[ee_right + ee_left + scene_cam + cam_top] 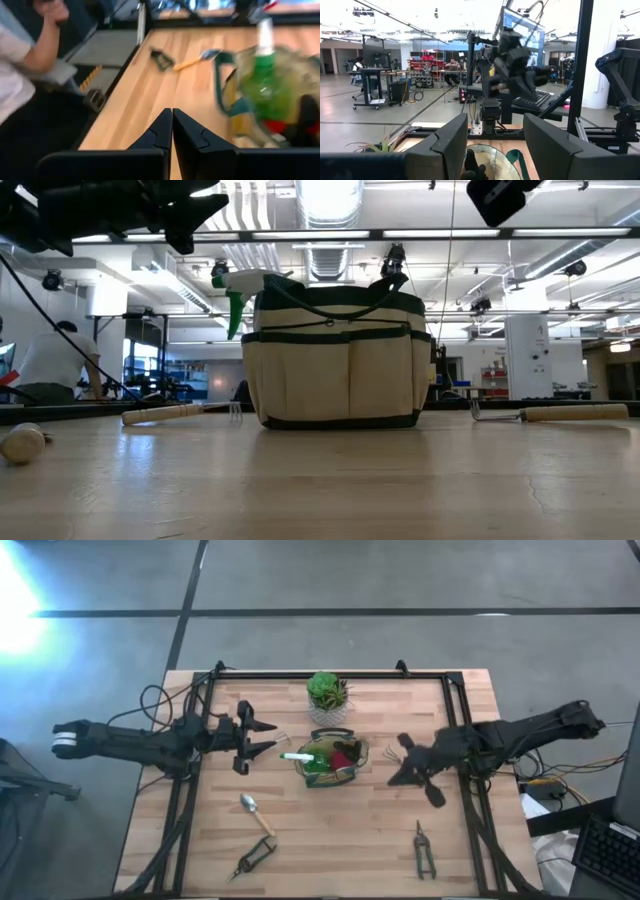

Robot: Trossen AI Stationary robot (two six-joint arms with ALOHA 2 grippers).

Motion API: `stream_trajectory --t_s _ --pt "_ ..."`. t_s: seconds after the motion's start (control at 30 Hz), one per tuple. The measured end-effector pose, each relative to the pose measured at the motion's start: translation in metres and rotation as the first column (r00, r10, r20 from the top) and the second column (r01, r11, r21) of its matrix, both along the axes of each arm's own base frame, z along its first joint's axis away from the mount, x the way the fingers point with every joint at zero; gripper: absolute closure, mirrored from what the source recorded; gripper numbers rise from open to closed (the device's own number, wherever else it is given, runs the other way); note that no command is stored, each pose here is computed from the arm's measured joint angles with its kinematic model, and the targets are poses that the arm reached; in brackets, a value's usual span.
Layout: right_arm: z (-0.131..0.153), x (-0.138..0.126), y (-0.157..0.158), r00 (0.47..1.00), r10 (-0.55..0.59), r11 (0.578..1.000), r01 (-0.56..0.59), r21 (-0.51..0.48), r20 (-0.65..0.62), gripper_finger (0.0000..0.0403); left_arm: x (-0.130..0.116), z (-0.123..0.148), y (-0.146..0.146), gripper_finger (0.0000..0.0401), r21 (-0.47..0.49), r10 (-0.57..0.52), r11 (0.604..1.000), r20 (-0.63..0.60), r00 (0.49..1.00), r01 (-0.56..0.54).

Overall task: Pick & Place Garden tools in Gardening bag
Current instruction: Put the right green shear scissors into the gardening bag

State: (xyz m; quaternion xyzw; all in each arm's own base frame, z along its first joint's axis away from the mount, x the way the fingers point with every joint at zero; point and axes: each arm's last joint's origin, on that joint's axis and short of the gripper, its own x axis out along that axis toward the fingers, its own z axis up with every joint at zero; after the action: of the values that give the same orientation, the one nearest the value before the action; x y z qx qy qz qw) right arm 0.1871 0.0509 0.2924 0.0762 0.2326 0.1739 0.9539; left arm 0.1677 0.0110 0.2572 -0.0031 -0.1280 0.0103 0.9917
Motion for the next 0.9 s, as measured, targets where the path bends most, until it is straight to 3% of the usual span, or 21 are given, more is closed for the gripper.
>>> stream_trajectory --t_s 0.07,0.27,0.37,0.53,0.9 --pt "-0.005 0.002 0.011 0.999 0.016 1.000 -0.015 0.013 -0.036 0.0394 0.000 0.000 0.000 0.0206 -0.005 -0.001 1.000 0.000 1.000 0.001" --pt "-0.008 -0.008 0.036 0.978 -0.079 0.993 0.095 0.073 -0.194 0.0394 0.000 0.000 0.000 0.0206 -0.007 -0.002 1.000 0.000 1.000 0.002" --pt "-0.005 -0.018 0.044 0.947 -0.148 0.984 0.171 0.059 -0.286 0.0394 0.000 -0.001 0.000 0.0206 -0.008 -0.002 1.000 -0.002 1.000 0.002" --pt "-0.010 -0.035 0.060 0.878 -0.156 0.965 0.233 0.120 -0.453 0.0394 0.000 -0.001 0.000 0.0206 -0.016 -0.004 1.000 -0.005 1.000 0.004" --pt "-0.030 -0.063 0.095 0.830 -0.034 0.987 0.114 0.110 -0.557 0.0394 0.001 -0.002 0.000 0.0206 -0.017 -0.004 1.000 -0.014 1.000 0.004"
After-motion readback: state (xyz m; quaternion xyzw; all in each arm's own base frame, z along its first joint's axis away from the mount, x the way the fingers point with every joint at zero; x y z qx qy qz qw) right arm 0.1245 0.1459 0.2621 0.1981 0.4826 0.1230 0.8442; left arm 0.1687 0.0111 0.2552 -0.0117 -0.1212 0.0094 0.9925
